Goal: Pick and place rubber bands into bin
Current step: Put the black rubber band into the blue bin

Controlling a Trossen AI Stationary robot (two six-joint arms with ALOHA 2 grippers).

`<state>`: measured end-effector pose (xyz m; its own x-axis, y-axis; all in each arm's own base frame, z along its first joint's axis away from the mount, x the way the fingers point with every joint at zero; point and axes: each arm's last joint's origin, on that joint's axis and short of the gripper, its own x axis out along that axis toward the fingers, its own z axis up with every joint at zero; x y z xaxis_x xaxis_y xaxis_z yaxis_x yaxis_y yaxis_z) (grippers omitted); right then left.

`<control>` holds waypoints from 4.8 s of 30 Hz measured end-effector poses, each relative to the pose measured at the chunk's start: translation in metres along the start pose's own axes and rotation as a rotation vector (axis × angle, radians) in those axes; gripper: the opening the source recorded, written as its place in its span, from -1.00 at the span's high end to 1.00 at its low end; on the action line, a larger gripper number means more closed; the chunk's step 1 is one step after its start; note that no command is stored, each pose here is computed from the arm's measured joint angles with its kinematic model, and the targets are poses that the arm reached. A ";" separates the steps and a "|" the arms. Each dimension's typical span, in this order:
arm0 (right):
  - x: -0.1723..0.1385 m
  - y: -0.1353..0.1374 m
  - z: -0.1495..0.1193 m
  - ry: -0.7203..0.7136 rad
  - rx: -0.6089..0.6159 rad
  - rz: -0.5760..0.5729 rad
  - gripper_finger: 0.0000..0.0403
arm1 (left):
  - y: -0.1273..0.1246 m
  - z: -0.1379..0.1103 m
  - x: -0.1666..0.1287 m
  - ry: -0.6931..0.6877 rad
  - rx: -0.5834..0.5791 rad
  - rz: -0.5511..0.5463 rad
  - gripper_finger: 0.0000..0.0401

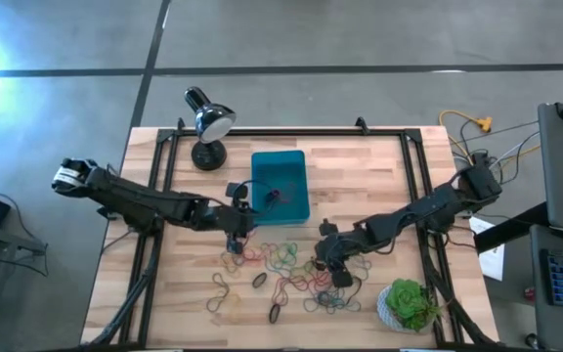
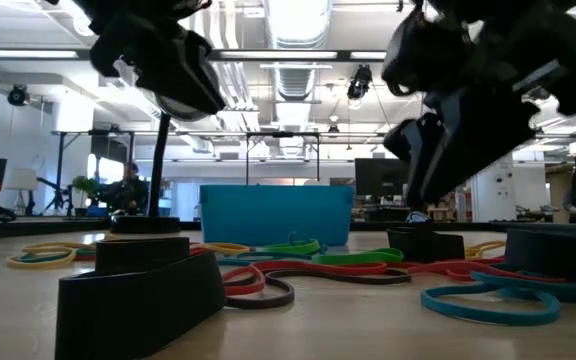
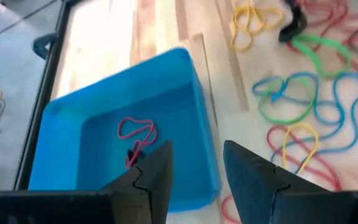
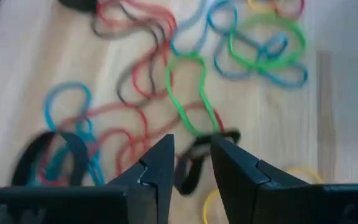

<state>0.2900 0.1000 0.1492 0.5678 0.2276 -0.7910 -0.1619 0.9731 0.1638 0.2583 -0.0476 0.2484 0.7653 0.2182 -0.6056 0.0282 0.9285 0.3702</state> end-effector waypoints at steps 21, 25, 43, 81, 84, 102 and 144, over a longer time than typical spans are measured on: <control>0.008 0.003 -0.004 0.072 -0.030 -0.016 0.50 | -0.005 -0.003 0.001 0.010 0.012 -0.008 0.36; 0.014 0.002 -0.007 0.088 -0.028 -0.021 0.50 | -0.005 -0.003 0.001 0.010 0.012 -0.007 0.36; 0.012 0.005 -0.006 0.066 -0.093 -0.061 0.96 | -0.005 -0.005 0.002 0.014 0.014 -0.007 0.36; 0.007 0.003 -0.006 0.029 0.033 -0.108 -0.06 | -0.006 -0.008 0.003 0.025 -0.009 -0.009 0.36; 0.010 0.003 -0.005 0.017 0.033 -0.106 -0.07 | -0.006 -0.008 0.003 0.026 -0.008 -0.010 0.36; 0.023 -0.001 -0.015 0.079 0.016 -0.170 0.20 | -0.006 -0.008 0.003 0.022 -0.007 -0.009 0.36; -0.043 -0.075 0.083 -0.140 -0.221 -0.625 0.94 | -0.010 -0.012 0.004 0.035 -0.022 -0.017 0.36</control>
<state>0.3442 0.0205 0.2202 0.7053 -0.3586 -0.6115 0.0778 0.8966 -0.4360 0.2533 -0.0519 0.2334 0.7420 0.2127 -0.6358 0.0259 0.9385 0.3442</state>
